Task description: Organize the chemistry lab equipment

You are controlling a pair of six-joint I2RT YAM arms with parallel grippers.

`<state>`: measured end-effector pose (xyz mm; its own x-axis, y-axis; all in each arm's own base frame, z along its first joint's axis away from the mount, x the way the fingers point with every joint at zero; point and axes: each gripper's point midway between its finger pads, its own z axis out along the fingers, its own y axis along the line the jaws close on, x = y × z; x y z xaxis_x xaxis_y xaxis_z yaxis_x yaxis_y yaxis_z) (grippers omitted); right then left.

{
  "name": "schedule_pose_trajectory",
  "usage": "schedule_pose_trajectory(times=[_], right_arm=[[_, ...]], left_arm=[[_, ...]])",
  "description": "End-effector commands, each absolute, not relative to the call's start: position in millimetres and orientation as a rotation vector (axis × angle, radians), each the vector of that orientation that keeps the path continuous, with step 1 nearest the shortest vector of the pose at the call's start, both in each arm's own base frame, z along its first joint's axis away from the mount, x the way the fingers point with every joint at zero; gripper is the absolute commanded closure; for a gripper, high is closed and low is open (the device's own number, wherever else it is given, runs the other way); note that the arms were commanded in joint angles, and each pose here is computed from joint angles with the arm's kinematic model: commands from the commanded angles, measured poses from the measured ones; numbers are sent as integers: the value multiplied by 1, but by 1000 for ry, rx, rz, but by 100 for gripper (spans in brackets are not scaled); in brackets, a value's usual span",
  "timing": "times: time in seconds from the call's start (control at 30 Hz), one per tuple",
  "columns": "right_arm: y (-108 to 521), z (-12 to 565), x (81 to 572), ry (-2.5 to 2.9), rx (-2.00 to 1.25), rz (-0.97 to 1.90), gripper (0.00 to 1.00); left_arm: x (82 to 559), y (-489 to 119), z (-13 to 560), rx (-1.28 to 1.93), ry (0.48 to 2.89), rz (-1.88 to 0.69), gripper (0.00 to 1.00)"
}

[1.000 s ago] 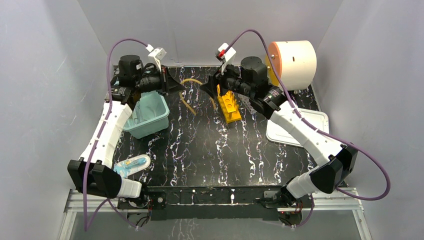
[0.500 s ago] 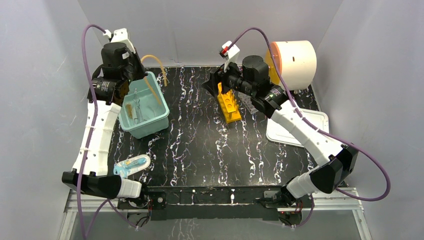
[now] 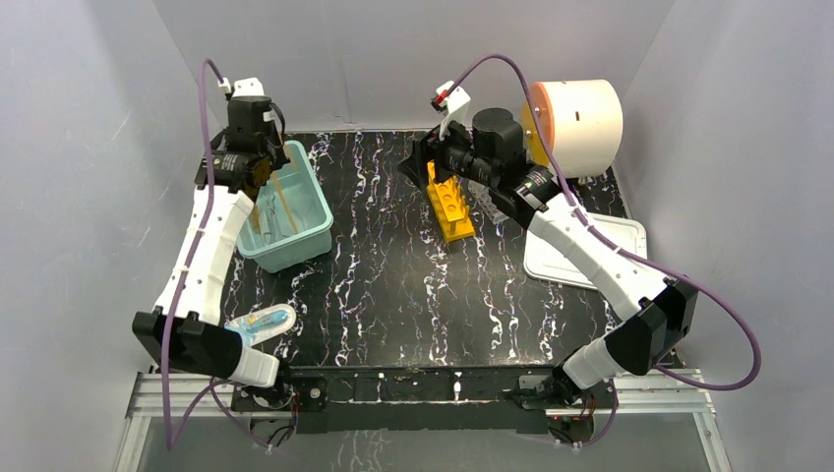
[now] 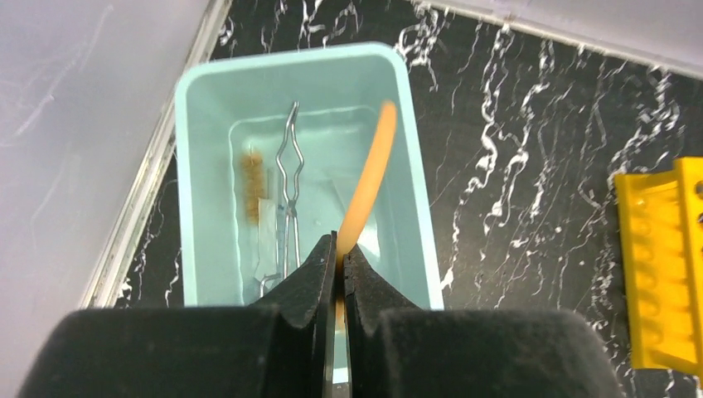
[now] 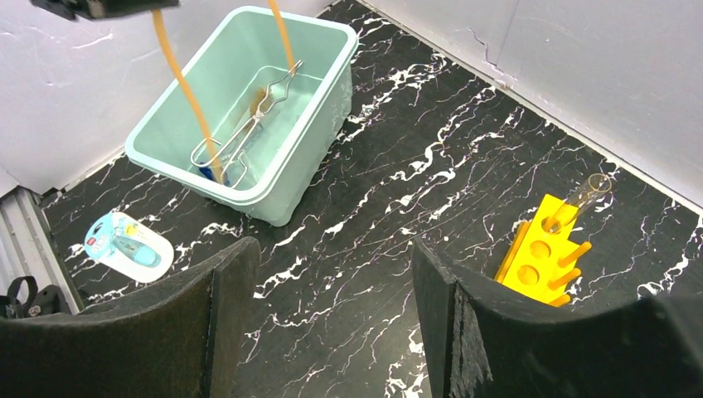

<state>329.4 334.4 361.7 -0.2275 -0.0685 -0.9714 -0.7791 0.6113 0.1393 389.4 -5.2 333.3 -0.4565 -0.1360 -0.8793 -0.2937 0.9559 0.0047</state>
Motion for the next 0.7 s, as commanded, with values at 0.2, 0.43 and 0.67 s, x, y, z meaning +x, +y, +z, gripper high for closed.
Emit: schedule_pose_trajectory(times=[0.2,0.43,0.67], right_arm=[[329,384,336,1637,-648,782,24],[328,379,337,1652,-640,784,24],[328,376,340,1666,-619,789,24]], left_arm=[[405,1,250,-357,2263,15,100],[408,29,201,-503,2330,-251,98],[408,86,200,-700,2288,83,49]])
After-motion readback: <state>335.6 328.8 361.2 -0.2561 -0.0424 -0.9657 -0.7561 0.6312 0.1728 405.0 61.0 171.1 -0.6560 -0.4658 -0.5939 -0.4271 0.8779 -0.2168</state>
